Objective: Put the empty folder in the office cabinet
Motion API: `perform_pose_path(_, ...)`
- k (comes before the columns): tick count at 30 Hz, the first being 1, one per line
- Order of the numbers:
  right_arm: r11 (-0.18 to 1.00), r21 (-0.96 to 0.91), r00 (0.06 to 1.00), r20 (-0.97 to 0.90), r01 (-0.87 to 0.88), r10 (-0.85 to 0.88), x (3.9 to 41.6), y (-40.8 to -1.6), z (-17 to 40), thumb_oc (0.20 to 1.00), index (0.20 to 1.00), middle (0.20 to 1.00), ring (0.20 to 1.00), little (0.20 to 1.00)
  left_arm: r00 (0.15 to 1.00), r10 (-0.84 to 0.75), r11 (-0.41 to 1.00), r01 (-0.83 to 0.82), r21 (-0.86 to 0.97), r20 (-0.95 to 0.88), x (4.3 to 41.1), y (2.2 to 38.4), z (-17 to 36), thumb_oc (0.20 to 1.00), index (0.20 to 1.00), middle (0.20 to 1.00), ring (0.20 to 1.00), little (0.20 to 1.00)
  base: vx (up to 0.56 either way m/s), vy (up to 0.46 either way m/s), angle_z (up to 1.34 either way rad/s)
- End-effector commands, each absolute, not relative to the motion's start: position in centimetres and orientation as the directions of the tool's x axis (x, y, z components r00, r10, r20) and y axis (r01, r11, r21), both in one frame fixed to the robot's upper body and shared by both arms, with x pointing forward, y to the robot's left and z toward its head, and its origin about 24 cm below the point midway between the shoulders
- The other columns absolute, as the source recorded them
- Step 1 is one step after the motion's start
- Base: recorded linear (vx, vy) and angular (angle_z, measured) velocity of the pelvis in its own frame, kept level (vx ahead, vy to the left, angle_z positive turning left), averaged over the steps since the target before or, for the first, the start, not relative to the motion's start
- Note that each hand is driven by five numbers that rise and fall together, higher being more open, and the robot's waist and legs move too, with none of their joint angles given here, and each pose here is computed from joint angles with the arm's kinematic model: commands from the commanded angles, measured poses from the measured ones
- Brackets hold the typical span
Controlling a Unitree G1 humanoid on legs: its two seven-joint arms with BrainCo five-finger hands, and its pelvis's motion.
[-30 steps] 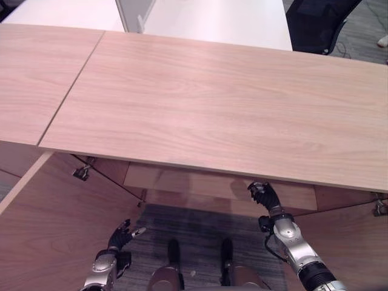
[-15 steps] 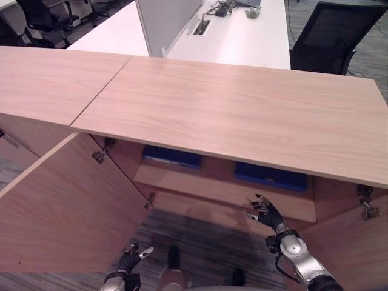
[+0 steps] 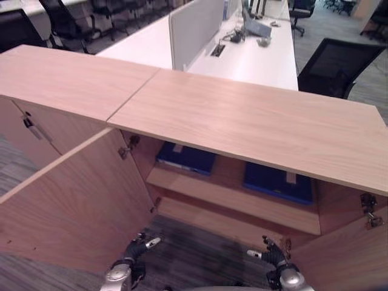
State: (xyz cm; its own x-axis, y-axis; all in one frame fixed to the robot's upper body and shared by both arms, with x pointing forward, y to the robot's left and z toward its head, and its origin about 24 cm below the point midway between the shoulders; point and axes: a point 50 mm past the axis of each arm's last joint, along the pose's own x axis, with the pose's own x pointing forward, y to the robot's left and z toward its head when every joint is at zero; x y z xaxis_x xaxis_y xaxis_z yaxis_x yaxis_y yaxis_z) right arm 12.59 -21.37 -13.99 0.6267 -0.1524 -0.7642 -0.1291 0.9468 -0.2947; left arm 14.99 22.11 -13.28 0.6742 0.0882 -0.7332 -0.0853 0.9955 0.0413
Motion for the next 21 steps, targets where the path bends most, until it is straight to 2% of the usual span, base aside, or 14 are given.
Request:
perform_pose_path(1, 0.954, -0.286, 0.656, -0.737, -0.085, -0.162, 14.6, -21.4, -13.4, 1.000, 1.000, 1.000, 1.000, 1.000, 0.763, 0.079, 0.997, -0.050, 0.063, -0.642, 18.2, 21.5, -11.5, 1.000, 1.000, 1.000, 1.000, 1.000, -0.26, 0.134, 0.26)
perform_pose_path(5, 0.968, -0.243, 0.643, -0.752, -0.064, -0.146, 14.4, -20.1, -13.8, 1.000, 1.000, 1.000, 1.000, 1.000, 0.787, 0.061, 0.997, -0.021, 0.072, -0.614, 19.5, 20.8, -10.9, 1.000, 1.000, 1.000, 1.000, 1.000, -0.16, 0.047, 0.19)
perform_pose_path(13, 0.956, -0.270, 0.524, -0.834, -0.112, -0.174, 12.1, -19.6, -15.5, 1.000, 1.000, 1.000, 1.000, 1.000, 0.770, 0.004, 0.987, 0.100, 0.126, -0.639, 20.0, 18.0, -11.5, 1.000, 1.000, 1.000, 1.000, 1.000, -0.16, -0.126, 0.72)
perform_pose_path(21, 0.936, -0.332, 0.542, -0.811, -0.113, -0.222, 13.0, -20.2, -15.2, 1.000, 1.000, 1.000, 1.000, 1.000, 0.710, 0.040, 0.991, 0.064, 0.120, -0.703, 17.8, 17.0, -13.1, 1.000, 1.000, 1.000, 1.000, 1.000, -0.12, -0.162, 0.40)
